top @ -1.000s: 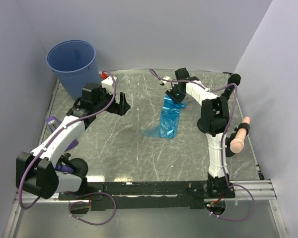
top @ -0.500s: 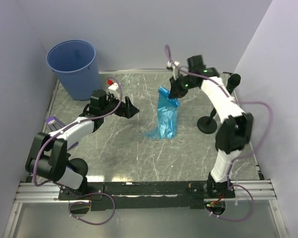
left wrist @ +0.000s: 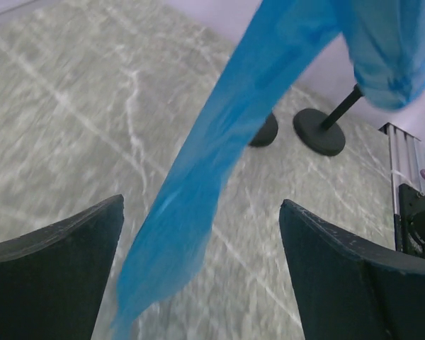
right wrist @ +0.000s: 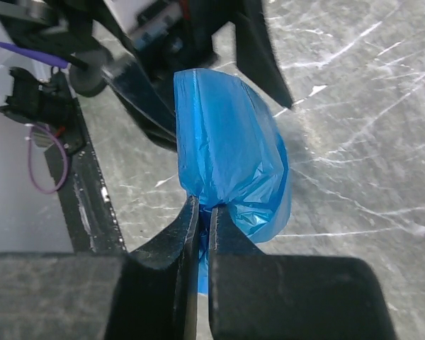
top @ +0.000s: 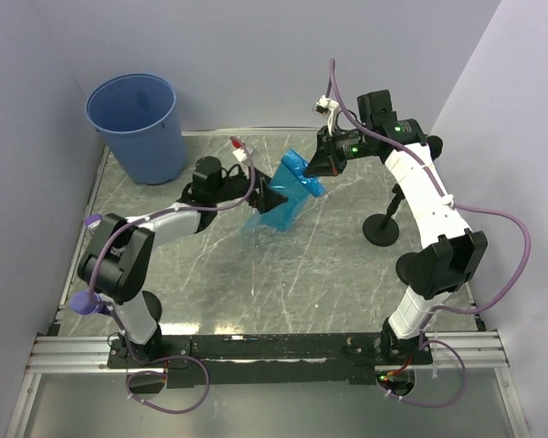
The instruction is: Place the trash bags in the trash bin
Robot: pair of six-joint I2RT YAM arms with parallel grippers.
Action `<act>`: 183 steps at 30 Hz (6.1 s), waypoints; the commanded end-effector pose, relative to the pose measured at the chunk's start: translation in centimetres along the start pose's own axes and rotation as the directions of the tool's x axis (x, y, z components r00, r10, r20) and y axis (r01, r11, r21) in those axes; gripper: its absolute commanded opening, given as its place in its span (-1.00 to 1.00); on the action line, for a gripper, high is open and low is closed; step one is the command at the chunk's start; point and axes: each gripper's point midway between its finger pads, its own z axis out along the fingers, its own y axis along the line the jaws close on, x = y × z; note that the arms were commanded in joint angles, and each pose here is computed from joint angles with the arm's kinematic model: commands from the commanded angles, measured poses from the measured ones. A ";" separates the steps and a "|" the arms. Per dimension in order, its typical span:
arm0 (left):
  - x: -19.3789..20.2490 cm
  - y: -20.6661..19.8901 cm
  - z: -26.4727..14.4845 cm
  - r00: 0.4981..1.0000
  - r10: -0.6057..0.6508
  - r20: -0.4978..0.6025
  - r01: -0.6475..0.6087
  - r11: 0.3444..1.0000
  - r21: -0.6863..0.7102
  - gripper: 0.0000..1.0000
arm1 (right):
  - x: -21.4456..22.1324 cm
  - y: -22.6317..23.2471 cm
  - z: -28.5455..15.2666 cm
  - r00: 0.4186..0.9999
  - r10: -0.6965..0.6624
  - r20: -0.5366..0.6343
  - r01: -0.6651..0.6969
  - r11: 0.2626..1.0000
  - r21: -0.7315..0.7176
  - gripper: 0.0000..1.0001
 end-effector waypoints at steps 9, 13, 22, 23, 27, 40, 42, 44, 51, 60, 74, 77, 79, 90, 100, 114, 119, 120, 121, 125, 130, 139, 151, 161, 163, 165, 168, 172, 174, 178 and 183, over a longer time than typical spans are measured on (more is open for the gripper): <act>3.1 -1.5 1.7 0.999 0.019 -0.036 -0.013 0.987 0.162 0.10 | -0.7 2.1 1.9 0.982 0.184 0.040 -0.171 0.960 -0.223 -1.00; 3.7 -2.9 1.3 0.998 0.008 -0.054 0.004 0.978 0.209 -0.49 | -0.6 1.7 2.5 0.976 0.217 0.027 -0.204 0.946 -0.251 -1.00; 3.7 -2.4 -3.6 0.938 0.071 -0.340 -0.002 0.980 0.199 -0.99 | 0.0 2.2 2.6 0.964 0.264 0.032 -0.226 0.877 -0.424 -0.97; 2.4 -2.0 -4.2 0.933 0.103 -0.345 -0.027 0.975 0.218 -0.99 | 0.0 2.3 2.6 0.964 0.263 0.037 -0.221 0.871 -0.439 -0.96; 2.6 -0.8 -7.0 0.848 0.099 -0.520 0.038 0.969 0.245 -0.99 | 2.5 0.6 4.4 0.946 0.325 0.003 -0.297 0.866 -0.403 -0.93; 11.1 -2.5 -6.5 0.604 -0.088 -0.792 0.419 0.881 0.221 -0.99 | 11.4 -6.9 9.5 0.759 0.651 0.010 -0.643 0.751 -0.153 -0.32; 10.7 -2.5 -6.0 0.603 -0.086 -0.793 0.410 0.886 0.215 -0.99 | 11.9 -7.5 9.5 0.770 0.637 0.016 -0.633 0.767 -0.107 -0.12; 9.8 -2.5 -5.8 0.615 -0.065 -0.786 0.378 0.899 0.222 -0.99 | 12.5 -8.5 9.5 0.780 0.625 0.024 -0.624 0.780 -0.035 -0.03; 5.3 -2.7 -6.4 0.649 0.022 -0.760 0.219 0.952 0.214 -0.99 | 14.7 -11.1 9.3 0.835 0.550 0.017 -0.544 0.818 0.186 0.08; 4.1 -4.7 -12.3 0.615 -0.046 -0.788 0.188 0.978 0.089 -0.99 | 11.0 -11.9 10.5 0.965 0.260 0.029 -0.261 0.947 0.189 0.24; 12.6 -8.7 -20.3 0.416 -0.227 -0.881 0.346 0.935 -0.078 -0.99 | 6.7 -16.4 19.8 0.953 -0.260 -0.154 0.289 0.934 0.212 0.37; 14.3 -8.4 -21.4 0.373 -0.234 -0.898 0.335 0.936 -0.105 -0.99 | 6.4 -18.4 21.0 0.943 -0.269 -0.198 0.313 0.919 0.240 0.37; 15.0 -8.0 -21.6 0.364 -0.249 -0.898 0.328 0.936 -0.126 -0.99 | 6.4 -18.8 21.6 0.933 -0.287 -0.218 0.335 0.913 0.233 0.36; 15.5 -7.4 -21.7 0.395 -0.278 -0.876 0.294 0.941 -0.166 -0.99 | 9.4 -17.1 24.5 0.860 -0.323 -0.395 0.406 0.902 0.148 0.25; 14.9 -6.0 -21.2 0.422 -0.280 -0.862 0.269 0.947 -0.176 -0.99 | 11.8 -17.0 25.5 0.850 -0.247 -0.464 0.356 0.920 0.162 0.17; 13.7 -4.1 -21.0 0.527 -0.198 -0.826 0.139 0.979 -0.147 -0.64 | 9.1 -18.8 23.9 0.886 -0.227 -0.405 0.357 0.891 0.282 0.21; 13.5 -3.3 -20.7 0.532 -0.194 -0.824 0.126 0.981 -0.150 -0.63 | 9.3 -18.6 24.4 0.869 -0.278 -0.410 0.400 0.882 0.250 0.28; 13.4 -3.2 -20.7 0.539 -0.191 -0.820 0.121 0.981 -0.150 -0.61 | 9.3 -18.5 24.5 0.865 -0.288 -0.412 0.409 0.879 0.246 0.28; 13.1 -3.1 -20.5 0.552 -0.184 -0.813 0.115 0.983 -0.145 -0.59 | 9.3 -18.6 24.6 0.862 -0.293 -0.414 0.416 0.875 0.246 0.28; 11.3 -3.0 -20.0 0.631 -0.140 -0.763 0.067 0.990 -0.126 -0.40 | 9.2 -19.4 25.0 0.846 -0.314 -0.431 0.454 0.848 0.274 0.16; 8.8 -3.0 -19.1 0.752 -0.028 -0.659 -0.046 0.995 -0.094 -0.15 | 9.8 -18.6 26.0 0.822 -0.364 -0.438 0.495 0.837 0.233 -0.30; 3.9 -0.2 -16.3 0.925 0.025 -0.379 -0.132 0.957 -0.259 0.36 | 4.7 -16.0 20.8 0.871 -0.348 -0.348 0.452 0.845 0.286 -1.00; -0.8 1.4 -9.2 0.990 0.135 -0.048 -0.136 0.990 -0.035 0.88 | -3.0 -1.3 7.7 0.892 -0.433 -0.126 0.450 0.874 0.182 -1.00; -5.5 2.0 -4.2 0.963 0.258 0.073 -0.260 0.966 0.018 0.93 | -4.0 0.2 4.9 0.912 -0.389 -0.126 0.409 0.883 0.232 -1.00; -6.0 1.8 -3.9 0.956 0.282 0.084 -0.283 0.959 0.011 0.93 | -4.2 0.1 4.7 0.913 -0.387 -0.127 0.407 0.881 0.241 -1.00; -6.0 1.6 -3.6 0.951 0.296 0.089 -0.299 0.954 0.025 0.93 | -4.4 0.1 4.5 0.913 -0.389 -0.124 0.408 0.879 0.248 -1.00; -5.4 1.3 -2.8 0.954 0.289 0.078 -0.295 0.952 0.081 0.95 | -4.7 0.3 4.3 0.915 -0.387 -0.118 0.404 0.878 0.256 -1.00; -4.7 1.5 -1.2 0.964 0.256 0.072 -0.264 0.954 0.142 0.96 | -4.9 0.6 3.9 0.910 -0.399 -0.108 0.413 0.874 0.255 -1.00; -5.1 1.6 -0.5 0.960 0.267 0.084 -0.277 0.947 0.163 0.87 | -5.1 0.7 3.7 0.906 -0.410 -0.104 0.422 0.869 0.258 -1.00; -5.4 2.3 0.6 0.954 0.286 0.088 -0.298 0.938 0.175 0.79 | -5.0 0.4 3.6 0.903 -0.412 -0.122 0.430 0.865 0.259 -1.00; -5.7 2.4 0.6 0.946 0.305 0.112 -0.320 0.933 0.164 0.84 | -5.5 0.1 3.1 0.907 -0.404 -0.120 0.421 0.864 0.274 -1.00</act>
